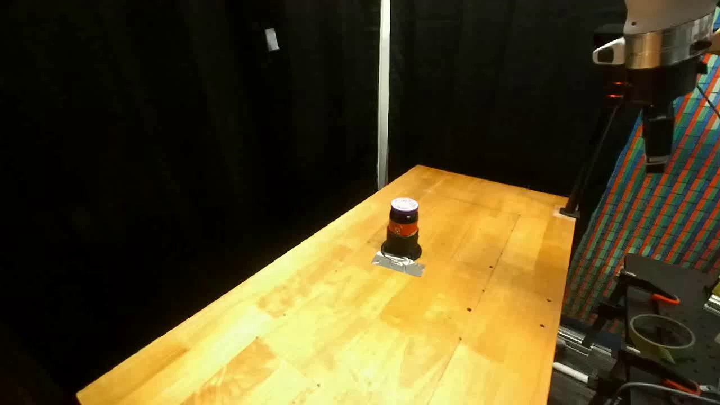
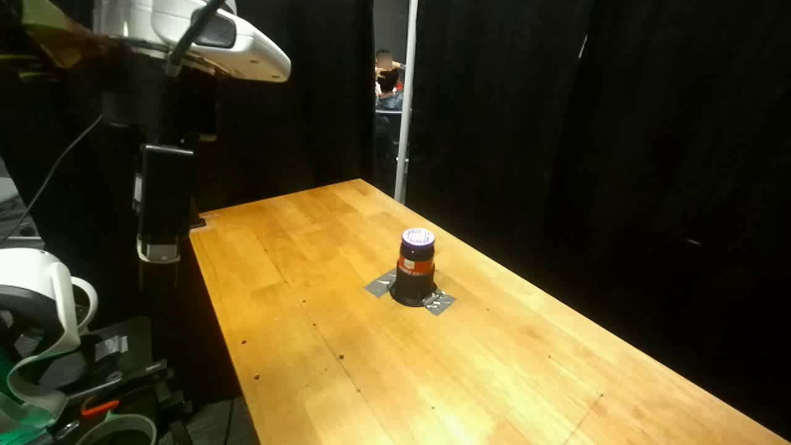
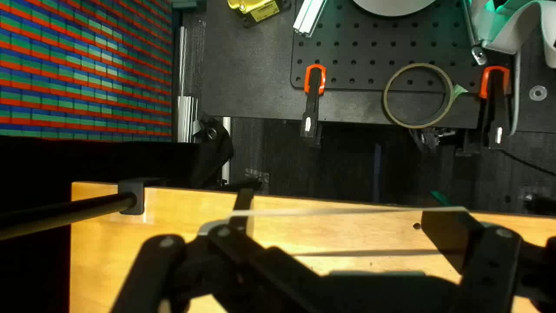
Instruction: Put the rubber band around the base of the cup
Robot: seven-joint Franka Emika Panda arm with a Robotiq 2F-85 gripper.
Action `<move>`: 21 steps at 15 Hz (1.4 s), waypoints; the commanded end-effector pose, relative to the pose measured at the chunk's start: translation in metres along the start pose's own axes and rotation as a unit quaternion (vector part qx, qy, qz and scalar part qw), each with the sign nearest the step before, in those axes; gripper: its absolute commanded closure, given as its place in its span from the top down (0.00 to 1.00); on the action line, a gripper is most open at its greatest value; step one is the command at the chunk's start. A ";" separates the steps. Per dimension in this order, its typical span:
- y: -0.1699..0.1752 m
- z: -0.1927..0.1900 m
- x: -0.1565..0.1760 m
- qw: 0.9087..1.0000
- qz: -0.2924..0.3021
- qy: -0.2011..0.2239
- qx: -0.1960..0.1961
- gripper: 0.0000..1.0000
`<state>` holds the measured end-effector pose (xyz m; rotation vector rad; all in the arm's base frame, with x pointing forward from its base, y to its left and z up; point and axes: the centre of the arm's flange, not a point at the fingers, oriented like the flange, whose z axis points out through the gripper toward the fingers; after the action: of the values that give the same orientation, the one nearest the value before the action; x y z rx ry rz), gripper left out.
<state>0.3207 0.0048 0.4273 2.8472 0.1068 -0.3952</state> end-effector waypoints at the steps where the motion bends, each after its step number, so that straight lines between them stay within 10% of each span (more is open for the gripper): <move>1: 0.000 0.000 0.000 1.000 0.000 0.001 0.000 1.00; 10: 0.004 -0.005 0.022 1.000 -0.007 0.028 0.009 1.00; 21: -0.029 -0.056 0.194 0.986 -0.088 0.133 0.043 1.00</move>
<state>0.4521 0.0345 0.4173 2.9328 0.2885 -0.0637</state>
